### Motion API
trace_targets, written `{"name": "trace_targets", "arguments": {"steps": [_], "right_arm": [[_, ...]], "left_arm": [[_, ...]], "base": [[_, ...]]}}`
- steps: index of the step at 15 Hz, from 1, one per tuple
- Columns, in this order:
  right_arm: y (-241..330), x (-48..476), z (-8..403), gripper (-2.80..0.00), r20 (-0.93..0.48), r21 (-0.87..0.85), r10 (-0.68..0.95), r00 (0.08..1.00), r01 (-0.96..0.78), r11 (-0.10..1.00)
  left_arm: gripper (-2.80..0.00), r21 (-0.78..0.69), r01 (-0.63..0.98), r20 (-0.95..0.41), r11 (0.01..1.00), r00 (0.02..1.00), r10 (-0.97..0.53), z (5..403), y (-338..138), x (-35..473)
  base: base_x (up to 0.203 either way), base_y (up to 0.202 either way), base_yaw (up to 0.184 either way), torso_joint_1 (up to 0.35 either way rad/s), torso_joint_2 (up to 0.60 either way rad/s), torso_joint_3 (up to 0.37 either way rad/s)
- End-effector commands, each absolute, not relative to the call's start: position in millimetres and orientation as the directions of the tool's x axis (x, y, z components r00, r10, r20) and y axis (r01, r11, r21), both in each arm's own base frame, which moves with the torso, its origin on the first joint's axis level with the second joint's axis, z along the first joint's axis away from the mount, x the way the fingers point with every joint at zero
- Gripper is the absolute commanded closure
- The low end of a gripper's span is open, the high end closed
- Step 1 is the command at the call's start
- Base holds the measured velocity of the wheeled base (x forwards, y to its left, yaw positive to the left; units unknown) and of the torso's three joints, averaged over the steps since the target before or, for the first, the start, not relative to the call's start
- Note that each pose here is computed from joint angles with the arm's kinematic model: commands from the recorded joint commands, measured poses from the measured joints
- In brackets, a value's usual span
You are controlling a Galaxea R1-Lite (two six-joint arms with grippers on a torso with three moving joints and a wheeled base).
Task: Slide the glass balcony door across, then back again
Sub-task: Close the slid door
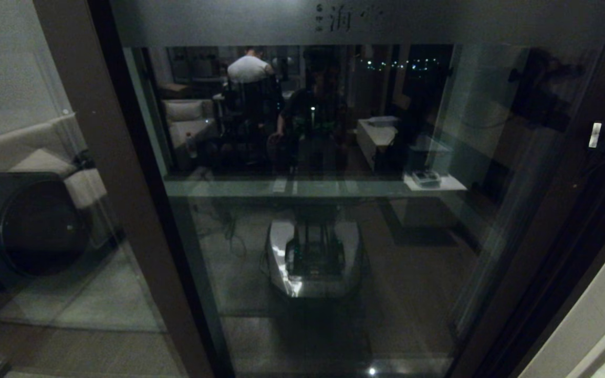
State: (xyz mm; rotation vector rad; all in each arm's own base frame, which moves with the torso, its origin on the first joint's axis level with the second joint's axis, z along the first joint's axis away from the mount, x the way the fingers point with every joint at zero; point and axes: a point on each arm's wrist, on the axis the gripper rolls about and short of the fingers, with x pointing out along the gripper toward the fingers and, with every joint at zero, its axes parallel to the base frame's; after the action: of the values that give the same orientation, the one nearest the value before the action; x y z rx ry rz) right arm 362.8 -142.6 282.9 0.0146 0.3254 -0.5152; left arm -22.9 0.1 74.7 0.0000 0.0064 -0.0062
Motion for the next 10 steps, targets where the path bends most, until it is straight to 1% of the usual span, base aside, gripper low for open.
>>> {"name": "trace_targets", "arguments": {"steps": [1,6,10], "right_arm": [[-145,364,282,0.00,-0.308,-0.068,-0.487,0.817,0.492,0.868],[-152,369,281,0.00,-0.302,-0.076,-0.524,0.796,0.528,0.846],[-147,357,290,0.00,-0.292,-0.075,-0.521,0.802,0.523,0.849]], "left_arm": [[0.00,0.000,0.006,-0.007,1.000,1.000,-0.006,74,0,-23],[0.00,0.000,0.006,-0.006,1.000,1.000,-0.006,75,0,-23],[0.00,0.000,0.006,-0.006,1.000,1.000,-0.006,75,0,-23]], "base": [[0.000,0.000,0.000,0.000,0.00,0.000],[0.000,0.000,0.000,0.000,0.00,0.000],[0.000,0.000,0.000,0.000,0.00,0.000]]}}
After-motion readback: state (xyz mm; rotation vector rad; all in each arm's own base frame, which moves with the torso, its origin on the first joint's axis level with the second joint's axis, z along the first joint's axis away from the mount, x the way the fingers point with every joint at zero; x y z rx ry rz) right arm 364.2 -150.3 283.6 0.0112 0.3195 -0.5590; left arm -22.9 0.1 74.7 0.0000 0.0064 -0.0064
